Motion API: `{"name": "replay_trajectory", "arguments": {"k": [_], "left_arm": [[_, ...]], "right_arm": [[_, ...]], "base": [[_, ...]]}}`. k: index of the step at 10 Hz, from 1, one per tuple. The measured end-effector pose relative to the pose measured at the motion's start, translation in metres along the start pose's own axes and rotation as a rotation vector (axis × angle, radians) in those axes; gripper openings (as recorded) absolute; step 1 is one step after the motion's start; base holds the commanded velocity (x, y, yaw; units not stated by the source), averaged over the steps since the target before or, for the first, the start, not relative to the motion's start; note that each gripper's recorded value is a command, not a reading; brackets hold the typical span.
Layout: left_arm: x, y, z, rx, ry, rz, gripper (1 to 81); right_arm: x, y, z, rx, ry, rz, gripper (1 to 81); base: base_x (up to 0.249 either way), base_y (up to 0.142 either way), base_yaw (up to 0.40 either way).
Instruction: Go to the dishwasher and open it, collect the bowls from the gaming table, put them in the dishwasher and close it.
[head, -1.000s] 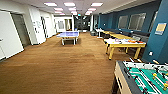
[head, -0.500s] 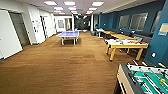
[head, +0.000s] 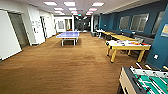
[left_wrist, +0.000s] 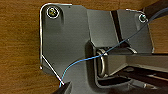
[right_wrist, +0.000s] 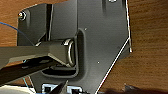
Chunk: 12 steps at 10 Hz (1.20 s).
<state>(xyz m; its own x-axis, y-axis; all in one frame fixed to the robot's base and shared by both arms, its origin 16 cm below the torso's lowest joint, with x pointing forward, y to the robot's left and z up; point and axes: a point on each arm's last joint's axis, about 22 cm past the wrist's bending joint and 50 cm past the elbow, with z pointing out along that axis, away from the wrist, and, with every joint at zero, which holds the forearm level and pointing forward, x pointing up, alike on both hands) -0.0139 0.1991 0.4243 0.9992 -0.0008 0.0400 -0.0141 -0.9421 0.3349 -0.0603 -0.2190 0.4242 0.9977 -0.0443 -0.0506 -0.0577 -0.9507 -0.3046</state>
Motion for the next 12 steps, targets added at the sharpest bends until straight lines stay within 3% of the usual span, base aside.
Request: {"name": "replay_trajectory", "arguments": {"k": [2,6,12], "left_arm": [[0.021,0.001,0.001,-0.003,0.034,0.008,81.1],[0.015,-0.001,0.000,0.001,0.024,0.006,81.1],[0.022,-0.004,-0.001,0.004,0.033,0.008,81.1]], "right_arm": [[0.016,0.002,-0.001,0.000,0.034,-0.005,81.1],[0.014,-0.003,0.001,0.004,0.027,-0.005,81.1],[0.011,0.013,0.001,-0.042,0.024,-0.001,81.1]], "base": [[0.186,0.000,0.000],[0.187,0.000,0.000],[0.186,0.000,0.000]]}}
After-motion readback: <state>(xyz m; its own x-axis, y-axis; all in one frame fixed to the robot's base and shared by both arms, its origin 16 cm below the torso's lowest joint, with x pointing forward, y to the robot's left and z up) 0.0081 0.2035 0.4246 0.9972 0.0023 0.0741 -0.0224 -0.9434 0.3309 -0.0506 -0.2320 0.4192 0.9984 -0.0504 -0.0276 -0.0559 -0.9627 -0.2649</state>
